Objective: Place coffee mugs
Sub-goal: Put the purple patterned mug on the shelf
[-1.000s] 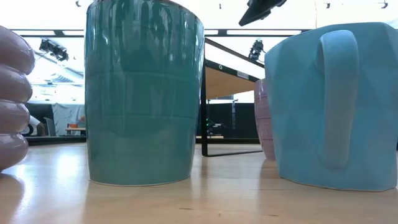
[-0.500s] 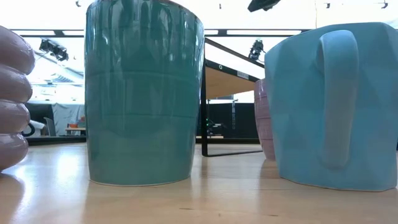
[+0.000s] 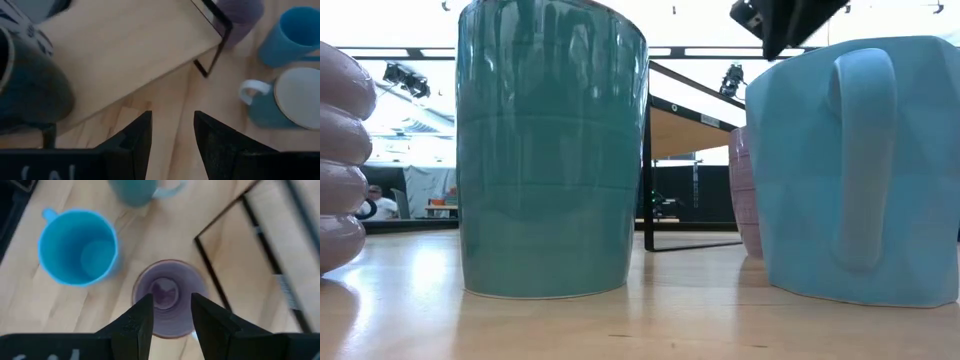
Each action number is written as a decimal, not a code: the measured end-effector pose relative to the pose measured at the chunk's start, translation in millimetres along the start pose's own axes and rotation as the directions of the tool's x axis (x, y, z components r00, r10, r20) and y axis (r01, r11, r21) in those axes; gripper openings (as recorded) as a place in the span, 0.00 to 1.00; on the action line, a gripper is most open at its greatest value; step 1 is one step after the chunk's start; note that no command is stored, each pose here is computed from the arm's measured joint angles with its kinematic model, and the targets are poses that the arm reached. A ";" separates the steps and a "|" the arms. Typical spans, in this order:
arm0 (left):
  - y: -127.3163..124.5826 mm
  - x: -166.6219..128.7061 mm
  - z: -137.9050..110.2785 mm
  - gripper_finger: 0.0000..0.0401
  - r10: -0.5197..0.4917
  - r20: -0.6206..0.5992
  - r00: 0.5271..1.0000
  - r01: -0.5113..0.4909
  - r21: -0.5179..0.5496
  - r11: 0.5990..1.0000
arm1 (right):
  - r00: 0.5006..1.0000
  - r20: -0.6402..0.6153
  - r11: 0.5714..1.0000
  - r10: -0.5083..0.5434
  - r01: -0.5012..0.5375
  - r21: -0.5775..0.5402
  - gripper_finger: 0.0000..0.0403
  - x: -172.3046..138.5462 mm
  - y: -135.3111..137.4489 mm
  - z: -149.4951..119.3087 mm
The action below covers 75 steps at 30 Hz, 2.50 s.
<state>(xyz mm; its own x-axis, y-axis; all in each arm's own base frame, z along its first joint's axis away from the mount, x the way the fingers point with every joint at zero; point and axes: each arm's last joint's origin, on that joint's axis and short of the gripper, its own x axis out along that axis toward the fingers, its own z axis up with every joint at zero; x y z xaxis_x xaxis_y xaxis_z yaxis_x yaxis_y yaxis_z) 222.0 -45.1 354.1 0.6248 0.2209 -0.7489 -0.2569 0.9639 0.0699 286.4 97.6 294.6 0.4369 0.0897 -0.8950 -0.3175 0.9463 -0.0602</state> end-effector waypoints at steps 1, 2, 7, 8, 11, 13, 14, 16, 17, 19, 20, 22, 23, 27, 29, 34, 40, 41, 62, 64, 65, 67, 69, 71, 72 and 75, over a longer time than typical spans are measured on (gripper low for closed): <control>0.4 0.1 0.0 0.38 0.014 0.003 1.000 -0.014 0.002 1.000 | 1.000 -0.017 1.000 0.004 -0.005 -0.009 0.34 5.1 3.4 0.6; 0.6 0.4 -0.1 0.38 0.022 0.003 1.000 -0.022 0.005 1.000 | 0.999 -0.033 1.000 0.008 -0.009 -0.015 0.34 10.1 6.5 1.0; 1.5 0.7 0.3 0.38 0.033 0.006 0.999 -0.033 0.021 0.999 | 0.994 -0.108 1.000 0.015 -0.017 -0.018 0.37 30.8 19.9 1.2; 1.5 0.7 0.3 0.38 0.033 0.006 0.999 -0.033 0.029 0.999 | 0.993 -0.117 1.000 0.000 -0.003 -0.024 0.38 33.7 22.1 1.2; 1.4 0.7 0.3 0.38 0.033 0.006 0.999 -0.033 0.051 0.998 | 0.988 -0.142 0.997 -0.065 0.058 -0.059 0.41 40.5 28.6 0.3; 1.5 0.7 0.3 0.38 0.033 0.006 0.999 -0.033 0.061 0.998 | 0.982 -0.167 0.993 -0.092 0.078 -0.087 0.43 45.6 32.6 -1.2; 1.5 0.7 0.3 0.38 0.033 0.006 0.999 -0.033 0.062 0.998 | 0.978 -0.185 0.992 -0.100 0.082 -0.100 0.44 48.9 34.3 -2.2; 1.5 0.7 0.3 0.38 0.033 0.006 0.999 -0.033 0.064 0.997 | 0.967 -0.234 0.989 -0.104 0.076 -0.126 0.45 55.8 36.5 -5.3; 1.5 0.7 0.3 0.38 0.033 0.006 0.999 -0.034 0.064 0.997 | 0.960 -0.261 0.988 -0.102 0.068 -0.138 0.45 59.5 37.6 -6.9; 1.6 0.7 0.2 0.38 0.033 0.005 0.999 -0.033 0.065 0.997 | 0.944 -0.312 0.984 -0.107 0.055 -0.172 0.44 65.9 39.3 -10.5; 1.6 0.7 0.2 0.38 0.033 0.005 0.999 -0.034 0.065 0.997 | 0.935 -0.335 0.980 -0.112 0.048 -0.193 0.44 68.9 40.1 -12.1; 1.6 0.7 0.1 0.38 0.033 0.004 0.999 -0.034 0.065 0.997 | 0.925 -0.363 0.969 -0.117 0.026 -0.246 0.42 74.8 41.8 -13.8; 1.5 0.7 0.1 0.38 0.033 0.004 0.999 -0.033 0.065 0.997 | 0.921 -0.370 0.962 -0.121 0.017 -0.272 0.42 77.6 42.3 -14.1; 1.5 0.7 0.1 0.38 0.033 0.004 0.999 -0.033 0.065 0.997 | 0.909 -0.383 0.924 -0.163 0.004 -0.382 0.37 84.7 41.7 -15.0; 1.5 0.7 0.1 0.38 0.033 0.004 0.999 -0.034 0.065 0.997 | 0.910 -0.375 0.903 -0.180 0.002 -0.430 0.35 86.2 41.3 -15.8; 1.3 0.5 -0.3 0.38 0.025 -0.002 1.000 -0.025 0.063 0.998 | 0.917 -0.370 0.895 -0.148 -0.035 -0.445 0.27 88.4 39.5 -15.7; 1.3 0.5 -0.3 0.38 0.024 -0.002 1.000 -0.023 0.062 0.998 | 0.921 -0.380 0.917 -0.085 -0.077 -0.392 0.11 88.8 38.6 -15.7; 1.3 0.5 -0.3 0.38 0.024 -0.002 1.000 -0.023 0.062 0.998 | 0.921 -0.384 0.920 -0.073 -0.086 -0.382 0.09 88.7 38.9 -15.9; 1.3 0.4 -0.4 0.38 0.023 -0.002 1.000 -0.023 0.023 0.999 | 0.785 -0.617 0.997 -0.057 0.011 -0.077 0.06 26.5 7.3 -30.5; 1.2 0.5 -0.4 0.38 0.023 -0.002 1.000 -0.023 0.026 0.999 | 0.781 -0.614 0.993 -0.115 0.091 -0.070 0.07 15.8 -1.1 -33.5; 1.3 0.4 -0.4 0.38 0.023 -0.002 1.000 -0.023 0.027 0.999 | 0.773 -0.620 0.990 -0.136 0.129 -0.056 0.07 10.5 -6.0 -35.6; 1.3 0.5 -0.3 0.38 0.023 -0.002 1.000 -0.023 0.027 0.999 | 0.755 -0.633 0.979 -0.173 0.201 -0.028 0.07 1.4 -15.8 -39.7; 1.3 0.4 -0.4 0.38 0.023 -0.002 1.000 -0.023 0.027 0.999 | 0.762 -0.611 0.965 -0.215 0.261 -0.014 0.07 -6.2 -24.9 -41.3; 1.2 0.5 -0.4 0.38 0.023 -0.003 1.000 -0.023 0.028 0.999 | 0.765 -0.590 0.951 -0.257 0.308 -0.015 0.07 -13.2 -32.9 -42.8; 1.2 0.5 -0.4 0.38 0.023 -0.003 1.000 -0.023 0.028 0.999 | 0.754 -0.590 0.941 -0.287 0.337 -0.027 0.07 -16.0 -36.8 -44.1; 1.2 0.4 -0.4 0.38 0.023 -0.002 1.000 -0.023 0.028 0.999 | 0.719 -0.566 0.889 -0.403 0.454 -0.056 0.07 -24.5 -50.8 -46.8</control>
<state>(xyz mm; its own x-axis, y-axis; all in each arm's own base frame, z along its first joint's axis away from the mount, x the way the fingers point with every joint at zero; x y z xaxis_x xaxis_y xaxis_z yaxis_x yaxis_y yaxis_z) 221.7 -43.9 353.6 0.6170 0.2426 -0.7486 -0.2502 0.9624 0.1056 252.5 32.8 299.0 -0.0341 -0.4929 -0.8694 -0.1312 0.8646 -0.4850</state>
